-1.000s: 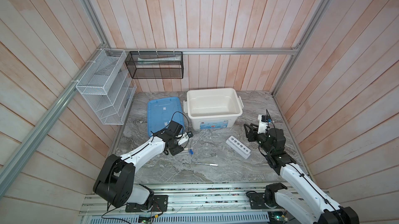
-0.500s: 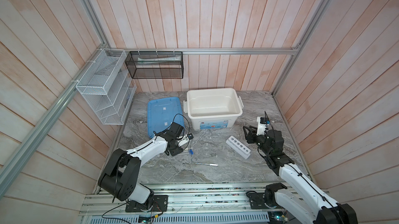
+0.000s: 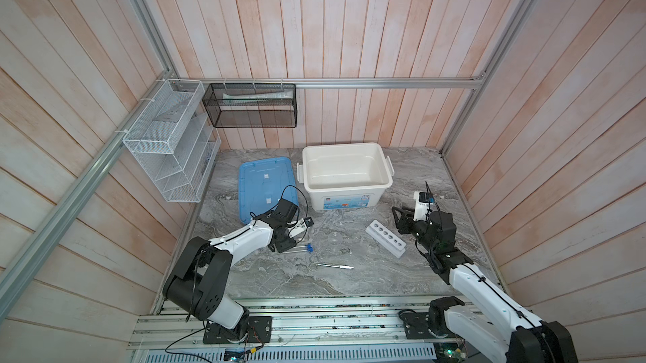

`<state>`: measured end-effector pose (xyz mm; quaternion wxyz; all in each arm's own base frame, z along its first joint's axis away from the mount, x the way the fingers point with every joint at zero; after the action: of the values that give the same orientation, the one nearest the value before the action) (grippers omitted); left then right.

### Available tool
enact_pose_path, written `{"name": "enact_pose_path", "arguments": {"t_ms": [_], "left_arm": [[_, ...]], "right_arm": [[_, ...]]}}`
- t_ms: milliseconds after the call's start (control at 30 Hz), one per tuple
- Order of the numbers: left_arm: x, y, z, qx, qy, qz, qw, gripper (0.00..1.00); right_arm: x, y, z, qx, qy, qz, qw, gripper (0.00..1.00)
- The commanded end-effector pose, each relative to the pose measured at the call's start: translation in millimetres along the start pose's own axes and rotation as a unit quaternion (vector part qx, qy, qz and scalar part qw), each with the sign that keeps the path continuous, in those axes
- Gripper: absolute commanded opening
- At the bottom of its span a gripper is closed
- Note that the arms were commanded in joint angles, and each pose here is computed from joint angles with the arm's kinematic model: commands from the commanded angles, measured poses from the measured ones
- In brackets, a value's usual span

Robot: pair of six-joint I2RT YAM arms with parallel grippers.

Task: Organize the chemistry lab equipment
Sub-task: 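Lower the left gripper and close it on the stoppered test tube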

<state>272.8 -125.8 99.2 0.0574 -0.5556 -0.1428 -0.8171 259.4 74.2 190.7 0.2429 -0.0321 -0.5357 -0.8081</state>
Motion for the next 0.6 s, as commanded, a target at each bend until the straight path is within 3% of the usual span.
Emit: {"name": "enact_pose_path", "arguments": {"t_ms": [0, 267, 567], "left_arm": [[-7, -4, -2, -0.007, -0.002, 0.008, 1.000, 0.69], [-12, -2, -2, -0.008, -0.008, 0.007, 1.000, 0.67], [-22, 8, 3, -0.010, -0.046, 0.010, 0.999, 0.54]], "right_arm": [[-1, 0, 2, -0.001, 0.009, -0.004, 1.000, 0.44], [-2, -1, 1, -0.004, 0.008, -0.003, 1.000, 0.43], [3, -3, -1, -0.002, 0.004, -0.018, 1.000, 0.43]]}}
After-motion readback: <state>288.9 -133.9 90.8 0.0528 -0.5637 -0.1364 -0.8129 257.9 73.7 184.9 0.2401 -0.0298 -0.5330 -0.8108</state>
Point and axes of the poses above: each gripper's point midway between its finger pads, its own x axis back along the fingers, its own z axis along the line the jaws close on, y = z × x, the point moved 7 cm from there along x, back along the fingers, and after that the axes turned 5 degrees about -x, right-handed, at the moved point
